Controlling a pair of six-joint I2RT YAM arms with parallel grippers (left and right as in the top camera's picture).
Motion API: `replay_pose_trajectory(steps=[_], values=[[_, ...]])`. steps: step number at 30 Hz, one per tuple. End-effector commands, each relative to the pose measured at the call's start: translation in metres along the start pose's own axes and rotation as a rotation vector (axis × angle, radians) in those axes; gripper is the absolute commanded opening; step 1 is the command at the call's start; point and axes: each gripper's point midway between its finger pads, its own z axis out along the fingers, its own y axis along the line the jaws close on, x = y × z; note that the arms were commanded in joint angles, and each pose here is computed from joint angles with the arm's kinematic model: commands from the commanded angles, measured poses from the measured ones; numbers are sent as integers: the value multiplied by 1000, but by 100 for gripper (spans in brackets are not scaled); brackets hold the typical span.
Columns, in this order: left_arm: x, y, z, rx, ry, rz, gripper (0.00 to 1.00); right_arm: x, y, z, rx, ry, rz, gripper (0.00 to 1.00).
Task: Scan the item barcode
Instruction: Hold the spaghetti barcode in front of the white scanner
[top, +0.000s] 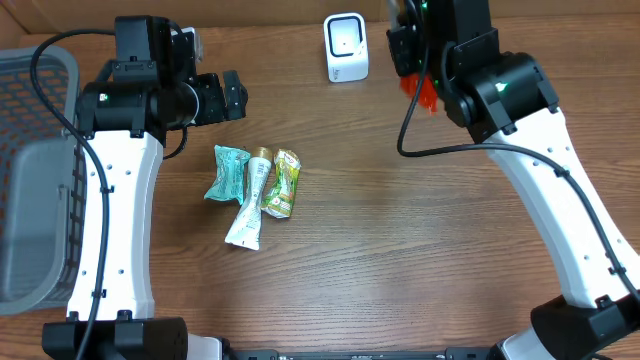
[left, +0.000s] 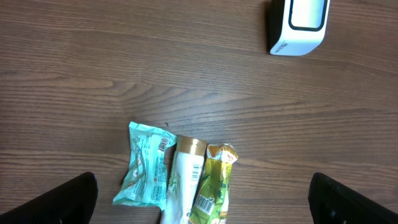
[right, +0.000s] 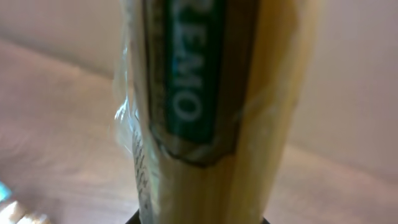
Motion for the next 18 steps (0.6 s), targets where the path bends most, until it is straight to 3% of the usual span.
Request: replay_pose_trajectory(steps=[1,9,18], values=[[-3,-4,-3,14,-13,27,99,-5,-20,23,216,-5,-49,4],[-3,-4,-3,14,-13,27,100,18,-29,119,478,17,-245,4],[-3,-4,-3,14,-13,27,100,47,-13,189,528,100,-697,4]])
